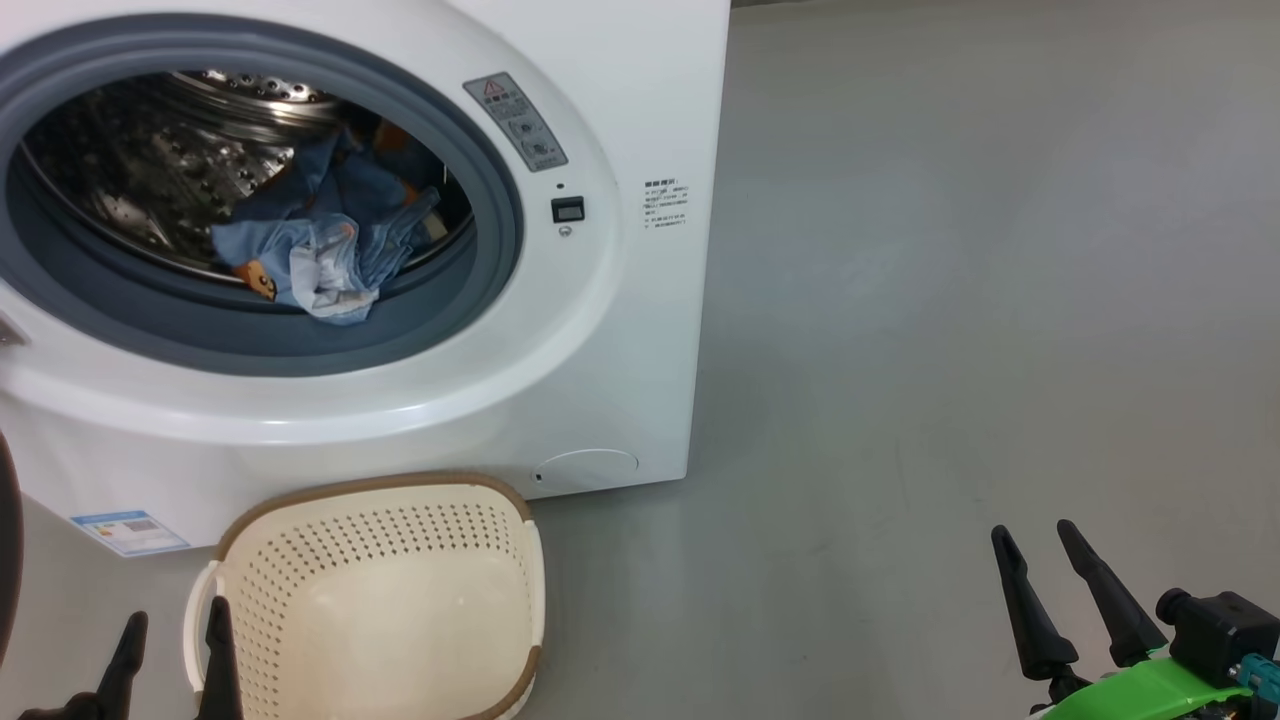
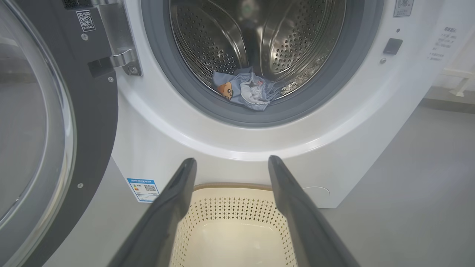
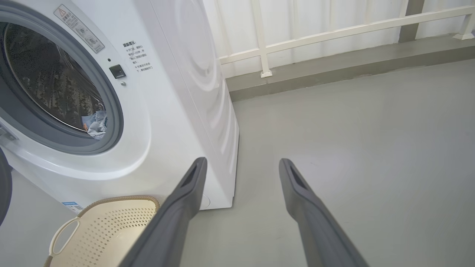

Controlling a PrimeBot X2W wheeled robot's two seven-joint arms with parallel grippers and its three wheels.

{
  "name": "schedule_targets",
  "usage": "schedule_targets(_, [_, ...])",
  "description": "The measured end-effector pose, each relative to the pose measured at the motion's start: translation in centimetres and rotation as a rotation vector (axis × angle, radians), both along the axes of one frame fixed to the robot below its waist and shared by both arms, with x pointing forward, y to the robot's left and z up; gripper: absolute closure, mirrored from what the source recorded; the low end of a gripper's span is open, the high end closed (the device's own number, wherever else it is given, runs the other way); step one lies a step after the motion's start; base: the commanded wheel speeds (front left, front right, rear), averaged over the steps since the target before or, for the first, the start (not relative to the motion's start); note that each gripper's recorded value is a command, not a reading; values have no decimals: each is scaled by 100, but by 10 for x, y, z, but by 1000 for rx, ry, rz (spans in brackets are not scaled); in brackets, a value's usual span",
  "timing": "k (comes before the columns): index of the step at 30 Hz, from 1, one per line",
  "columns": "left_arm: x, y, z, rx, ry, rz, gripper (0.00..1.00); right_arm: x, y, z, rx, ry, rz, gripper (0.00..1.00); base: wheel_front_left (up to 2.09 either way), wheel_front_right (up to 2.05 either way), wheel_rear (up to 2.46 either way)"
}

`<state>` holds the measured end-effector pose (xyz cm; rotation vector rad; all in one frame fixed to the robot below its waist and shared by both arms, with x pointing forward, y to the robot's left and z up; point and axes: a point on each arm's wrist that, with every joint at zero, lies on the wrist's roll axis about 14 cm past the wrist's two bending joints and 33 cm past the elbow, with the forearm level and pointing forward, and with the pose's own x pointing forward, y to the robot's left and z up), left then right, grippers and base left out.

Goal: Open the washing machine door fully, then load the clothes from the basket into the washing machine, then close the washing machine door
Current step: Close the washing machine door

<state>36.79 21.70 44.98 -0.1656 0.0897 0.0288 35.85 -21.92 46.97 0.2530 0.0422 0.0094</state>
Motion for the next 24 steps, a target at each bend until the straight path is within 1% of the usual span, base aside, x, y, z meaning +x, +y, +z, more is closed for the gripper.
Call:
schedule_targets(5, [0, 1, -1, 0, 3, 2, 0, 1, 1, -1, 0, 4, 2, 0, -103, 103, 0])
schedule_targets(11, [0, 1, -2, 0, 6, 5, 0, 2, 1, -2, 1, 7, 4, 0, -162, 161, 0])
schedule_targets(15, [0, 3, -2, -2, 5, 10, 0, 2, 2, -3, 1, 9, 6, 0, -118, 118, 0])
schedule_targets(19, [0, 3, 1, -1, -4, 11, 0, 3, 3, -3, 2, 8, 9, 0, -64, 64, 0])
schedule_targets(24, [-1, 2, 3, -6, -9, 7, 0, 4, 6, -2, -2, 5, 19, 0, -10, 10, 0])
